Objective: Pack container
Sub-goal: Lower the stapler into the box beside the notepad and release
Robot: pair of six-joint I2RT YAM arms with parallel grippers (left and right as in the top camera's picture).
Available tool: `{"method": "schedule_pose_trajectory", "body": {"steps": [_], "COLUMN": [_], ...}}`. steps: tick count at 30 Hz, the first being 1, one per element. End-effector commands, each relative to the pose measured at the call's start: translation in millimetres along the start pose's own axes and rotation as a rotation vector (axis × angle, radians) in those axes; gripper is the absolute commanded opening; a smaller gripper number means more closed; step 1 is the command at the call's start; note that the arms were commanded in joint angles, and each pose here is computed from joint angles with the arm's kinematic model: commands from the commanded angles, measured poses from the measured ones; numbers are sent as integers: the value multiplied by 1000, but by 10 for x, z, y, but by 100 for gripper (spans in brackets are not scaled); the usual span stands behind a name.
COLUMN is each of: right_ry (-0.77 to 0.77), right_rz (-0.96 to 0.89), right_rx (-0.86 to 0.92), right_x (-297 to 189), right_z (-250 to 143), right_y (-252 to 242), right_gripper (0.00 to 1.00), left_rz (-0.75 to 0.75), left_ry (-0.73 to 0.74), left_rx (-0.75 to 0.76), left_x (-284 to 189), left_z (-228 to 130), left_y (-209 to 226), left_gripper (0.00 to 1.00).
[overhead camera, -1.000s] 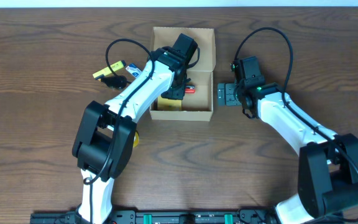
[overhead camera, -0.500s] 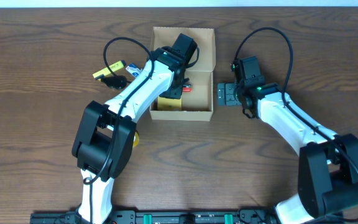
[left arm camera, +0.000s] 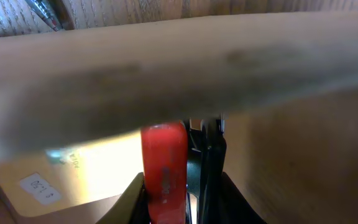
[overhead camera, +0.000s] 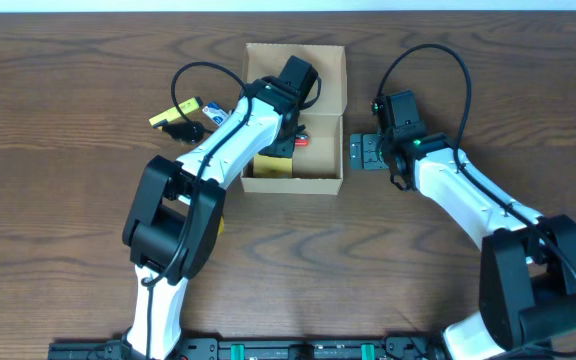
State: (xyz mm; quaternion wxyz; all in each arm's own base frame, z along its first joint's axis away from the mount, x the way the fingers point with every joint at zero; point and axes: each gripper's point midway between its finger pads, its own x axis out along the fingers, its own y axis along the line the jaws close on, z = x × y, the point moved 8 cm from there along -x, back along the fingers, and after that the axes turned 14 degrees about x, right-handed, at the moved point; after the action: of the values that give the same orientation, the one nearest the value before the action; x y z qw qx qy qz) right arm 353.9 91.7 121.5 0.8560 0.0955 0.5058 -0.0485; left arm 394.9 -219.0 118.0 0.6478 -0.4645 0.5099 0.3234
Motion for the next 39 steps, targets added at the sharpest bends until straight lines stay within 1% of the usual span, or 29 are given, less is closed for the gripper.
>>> {"method": "schedule_pose_trajectory", "body": {"steps": [1, 5, 8, 14, 15, 16, 19, 20, 26, 29, 31, 39], "right_ry": [10, 10, 10, 10, 10, 10, 10, 10, 10, 10, 10, 10], "right_rz": [-9, -9, -9, -9, -9, -9, -9, -9, -9, -9, -9, -9], "right_rx": [17, 17, 17, 17, 17, 17, 17, 17, 17, 17, 17, 17], "right_x": [33, 33, 33, 33, 33, 33, 33, 33, 33, 33, 33, 33], "right_z": [-11, -11, -11, -11, -11, -11, -11, -11, -11, -11, -11, -11], "right_y": [-36, -36, -36, -36, -36, -36, -36, -36, -36, -36, -36, -36], "right_gripper": [99, 99, 99, 99, 99, 99, 99, 99, 99, 99, 99, 99], "left_rz": [5, 9, 9, 10, 10, 10, 10, 9, 9, 9, 9, 9], "left_ry": [-14, -14, -17, -19, -18, -19, -19, -19, -19, -19, -19, -18], "left_rx": [-14, -20, -55, -55, -54, -55, -54, -54, -55, -55, -55, -55], "left_x": [33, 52, 57, 57, 57, 57, 57, 56, 57, 57, 56, 57], "left_z": [42, 41, 43, 44, 44, 44, 45, 45, 45, 44, 44, 44], "left_y": [-1, 3, 4, 4, 5, 4, 4, 4, 4, 4, 3, 3], "left_gripper": [6, 6, 6, 6, 7, 16, 32, 33, 34, 43, 44, 44]}}
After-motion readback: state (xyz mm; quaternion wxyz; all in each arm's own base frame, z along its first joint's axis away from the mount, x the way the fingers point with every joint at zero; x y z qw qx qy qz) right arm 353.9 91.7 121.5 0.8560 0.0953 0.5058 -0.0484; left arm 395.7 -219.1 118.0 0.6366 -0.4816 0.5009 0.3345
